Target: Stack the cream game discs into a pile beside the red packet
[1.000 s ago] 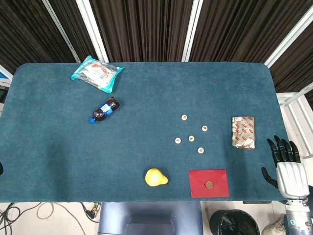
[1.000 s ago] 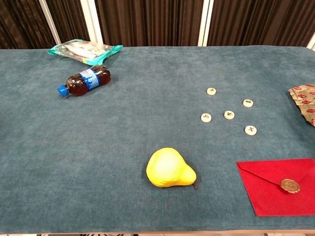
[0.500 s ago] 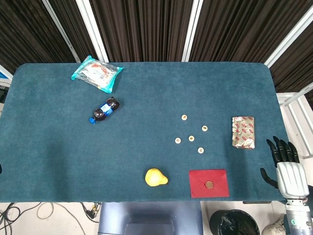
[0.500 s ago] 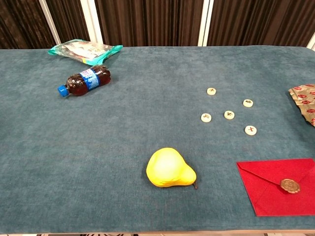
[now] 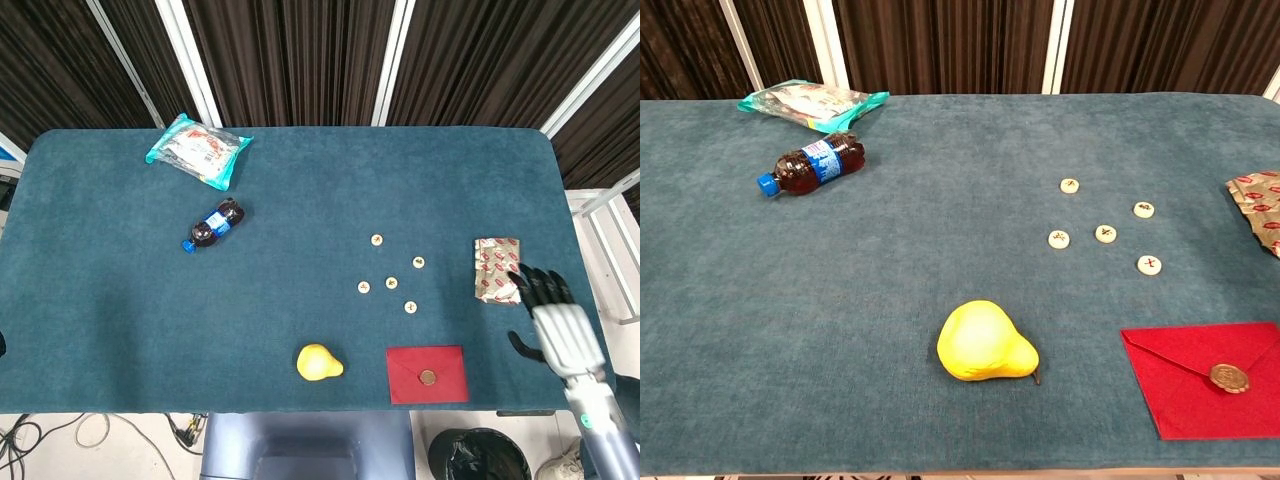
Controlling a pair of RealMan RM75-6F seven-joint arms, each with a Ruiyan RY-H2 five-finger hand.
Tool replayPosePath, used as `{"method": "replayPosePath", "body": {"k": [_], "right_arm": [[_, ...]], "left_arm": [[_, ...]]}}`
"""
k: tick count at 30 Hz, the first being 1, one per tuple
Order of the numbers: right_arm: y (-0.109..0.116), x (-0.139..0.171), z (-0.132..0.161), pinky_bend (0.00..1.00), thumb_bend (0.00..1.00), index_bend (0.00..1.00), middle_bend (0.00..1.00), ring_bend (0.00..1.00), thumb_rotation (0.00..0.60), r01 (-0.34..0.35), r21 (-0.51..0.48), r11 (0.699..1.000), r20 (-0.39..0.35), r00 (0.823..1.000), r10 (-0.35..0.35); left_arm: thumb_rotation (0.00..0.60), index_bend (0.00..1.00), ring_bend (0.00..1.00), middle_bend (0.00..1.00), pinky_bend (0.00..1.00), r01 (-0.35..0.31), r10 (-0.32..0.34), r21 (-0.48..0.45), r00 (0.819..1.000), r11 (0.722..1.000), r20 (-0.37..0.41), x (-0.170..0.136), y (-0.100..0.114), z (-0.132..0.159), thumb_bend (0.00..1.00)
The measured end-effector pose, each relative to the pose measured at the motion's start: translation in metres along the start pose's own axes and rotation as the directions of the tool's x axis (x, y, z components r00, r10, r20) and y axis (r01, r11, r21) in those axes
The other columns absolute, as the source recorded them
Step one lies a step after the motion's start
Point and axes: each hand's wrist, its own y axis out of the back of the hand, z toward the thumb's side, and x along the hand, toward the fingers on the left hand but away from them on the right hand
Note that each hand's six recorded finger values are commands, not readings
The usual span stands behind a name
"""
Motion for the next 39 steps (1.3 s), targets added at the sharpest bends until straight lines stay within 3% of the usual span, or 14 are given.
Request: {"method": "replayPosePath", "body": {"k": [5, 10, 18, 27, 39], "right_arm": [[0.008, -0.048, 0.031, 0.0, 0.38, 0.13, 0.0, 0.0, 0.6, -0.058, -0.014, 0.998, -0.064, 0.996, 0.057], [-0.002, -0.112, 0.077, 0.0, 0.38, 0.13, 0.0, 0.0, 0.6, -0.138, -0.012, 0.99, -0.123, 0.983, 0.135], [-0.031, -0.188, 0.131, 0.0, 0.38, 0.16, 0.0, 0.0, 0.6, -0.186, -0.089, 0.979, -0.096, 0.98, 0.177], [-0.067, -0.23, 0.154, 0.0, 0.38, 0.23, 0.0, 0.0, 0.6, -0.182, -0.064, 0.981, -0.021, 0.983, 0.181], [-0.096, -0.253, 0.157, 0.0, 0.38, 0.34, 0.0, 0.0, 0.6, -0.202, -0.044, 0.978, 0.042, 0.978, 0.204]], "left_arm": [[0.6, 0.05, 0.0, 0.0, 0.0, 0.001, -0.002, -0.01, 1.0, 1.0, -0.004, 0.0, 0.0, -0.001, 0.63], [0.6, 0.05, 0.0, 0.0, 0.0, 0.005, -0.006, -0.019, 1.0, 1.0, -0.006, 0.0, 0.0, -0.002, 0.63], [0.6, 0.05, 0.0, 0.0, 0.0, 0.006, -0.006, -0.041, 1.0, 0.999, -0.016, 0.001, 0.003, -0.004, 0.63], [0.6, 0.05, 0.0, 0.0, 0.0, 0.01, -0.01, -0.051, 1.0, 0.999, -0.014, 0.0, 0.003, -0.004, 0.63], [0.6, 0.05, 0.0, 0.0, 0.0, 0.01, -0.011, -0.051, 1.0, 0.999, -0.017, 0.002, 0.003, -0.005, 0.63]]}}
